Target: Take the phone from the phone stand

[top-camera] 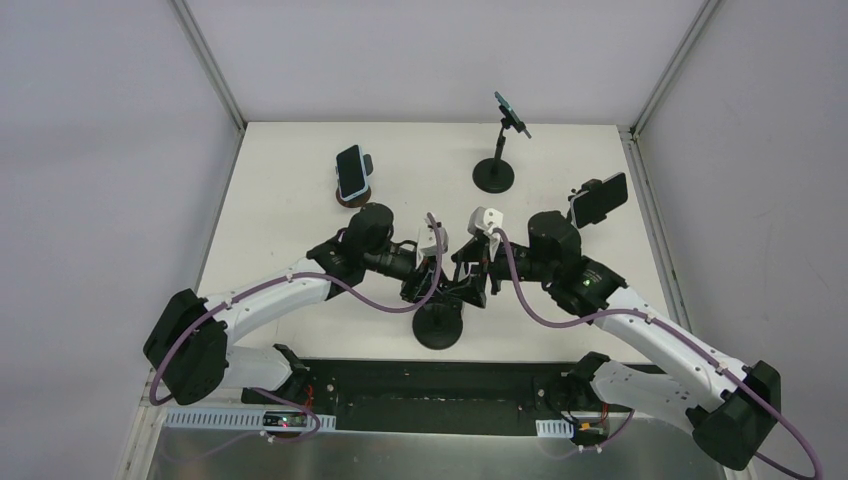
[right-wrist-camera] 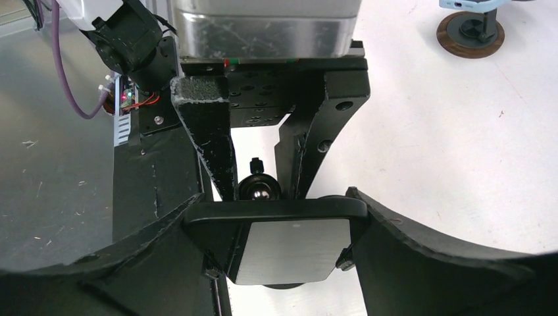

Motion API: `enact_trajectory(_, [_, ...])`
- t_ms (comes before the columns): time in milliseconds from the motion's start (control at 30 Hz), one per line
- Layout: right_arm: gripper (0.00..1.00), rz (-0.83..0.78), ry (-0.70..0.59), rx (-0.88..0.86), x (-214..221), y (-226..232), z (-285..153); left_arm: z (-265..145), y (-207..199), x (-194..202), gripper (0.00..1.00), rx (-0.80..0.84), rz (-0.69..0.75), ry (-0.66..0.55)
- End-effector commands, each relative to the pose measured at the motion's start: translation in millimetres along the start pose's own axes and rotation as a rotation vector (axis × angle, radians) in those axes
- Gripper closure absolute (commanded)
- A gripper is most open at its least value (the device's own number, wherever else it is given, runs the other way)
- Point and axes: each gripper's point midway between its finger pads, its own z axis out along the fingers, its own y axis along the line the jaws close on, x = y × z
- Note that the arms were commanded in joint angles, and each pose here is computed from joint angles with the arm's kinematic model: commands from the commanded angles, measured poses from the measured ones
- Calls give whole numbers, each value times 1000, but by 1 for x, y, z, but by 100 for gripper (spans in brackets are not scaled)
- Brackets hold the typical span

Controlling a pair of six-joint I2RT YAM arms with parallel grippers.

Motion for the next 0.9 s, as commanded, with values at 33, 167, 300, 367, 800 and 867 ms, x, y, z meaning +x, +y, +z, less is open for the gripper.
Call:
enact_trajectory(33, [100, -57, 38, 134, 9, -47, 9, -1, -35, -36, 100, 119, 245, -108])
enact_trajectory(167, [100, -46, 66, 137, 15, -66, 14, 3, -49, -31, 100, 195, 257, -98])
enact_trajectory(300, [100, -63, 90, 143, 18, -79, 19, 7, -60, -26, 100, 257, 257, -87])
enact_trajectory(367, [100, -63, 117, 142, 25, -84, 20, 8, -64, -25, 100, 276, 264, -86])
enact_trajectory(800, [100, -95, 249, 195, 63, -110, 10, 7, -93, -22, 100, 409, 283, -84])
enact_trajectory(867, [100, -89, 269, 197, 68, -112, 5, 8, -101, -20, 100, 437, 287, -80])
